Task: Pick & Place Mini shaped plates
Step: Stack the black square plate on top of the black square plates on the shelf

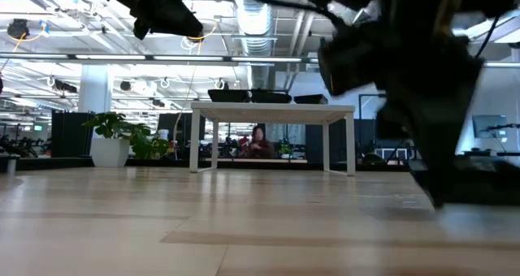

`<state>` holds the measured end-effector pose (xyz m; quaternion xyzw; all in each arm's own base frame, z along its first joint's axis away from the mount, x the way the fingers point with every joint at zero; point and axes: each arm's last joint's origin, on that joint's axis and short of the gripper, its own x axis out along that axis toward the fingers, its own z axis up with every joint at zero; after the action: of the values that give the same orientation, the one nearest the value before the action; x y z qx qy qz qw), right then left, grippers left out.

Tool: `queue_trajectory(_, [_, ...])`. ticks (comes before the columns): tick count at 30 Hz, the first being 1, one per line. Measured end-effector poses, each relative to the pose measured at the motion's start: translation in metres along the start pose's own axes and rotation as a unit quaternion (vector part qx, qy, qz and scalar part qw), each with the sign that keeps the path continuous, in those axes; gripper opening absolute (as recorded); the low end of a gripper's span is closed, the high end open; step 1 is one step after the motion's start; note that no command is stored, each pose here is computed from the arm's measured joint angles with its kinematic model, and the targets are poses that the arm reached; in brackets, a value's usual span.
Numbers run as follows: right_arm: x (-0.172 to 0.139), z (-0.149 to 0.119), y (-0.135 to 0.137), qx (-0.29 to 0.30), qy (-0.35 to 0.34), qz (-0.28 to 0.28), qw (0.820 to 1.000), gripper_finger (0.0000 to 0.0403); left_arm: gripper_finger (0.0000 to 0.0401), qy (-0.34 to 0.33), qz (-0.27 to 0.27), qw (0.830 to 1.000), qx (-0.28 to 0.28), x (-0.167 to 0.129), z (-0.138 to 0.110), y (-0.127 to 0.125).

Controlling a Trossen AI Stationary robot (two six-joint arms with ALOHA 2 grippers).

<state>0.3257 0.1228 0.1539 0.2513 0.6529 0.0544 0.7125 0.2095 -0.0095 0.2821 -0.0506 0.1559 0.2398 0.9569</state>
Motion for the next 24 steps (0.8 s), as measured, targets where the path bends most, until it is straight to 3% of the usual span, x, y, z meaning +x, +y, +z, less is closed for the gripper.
queue_trajectory(4, [-0.042,0.007,-0.003,-0.012,-0.019,-0.013,1.0,0.0005,0.0099,0.001,0.0,1.0,0.001,0.0,0.0,0.0])
queue_trajectory(7, [-0.09,0.009,-0.007,-0.024,-0.061,-0.053,0.996,0.0009,0.0099,0.001,0.001,1.0,0.001,0.0,0.0,0.0])
queue_trajectory(13, [-0.186,0.009,-0.041,-0.07,-0.202,-0.158,0.964,0.0002,0.0099,0.0,0.0,1.0,0.0,0.0,0.0,0.0])
queue_trajectory(19, [-0.251,0.006,-0.11,0.031,-0.295,-0.186,0.937,0.0004,0.0099,-0.001,0.0,1.0,0.0,0.0,0.0,0.0])
queue_trajectory(24, [-0.277,0.011,-0.17,0.098,-0.341,-0.153,0.922,0.0004,0.0099,-0.001,0.0,1.0,0.0,0.0,0.0,0.0])
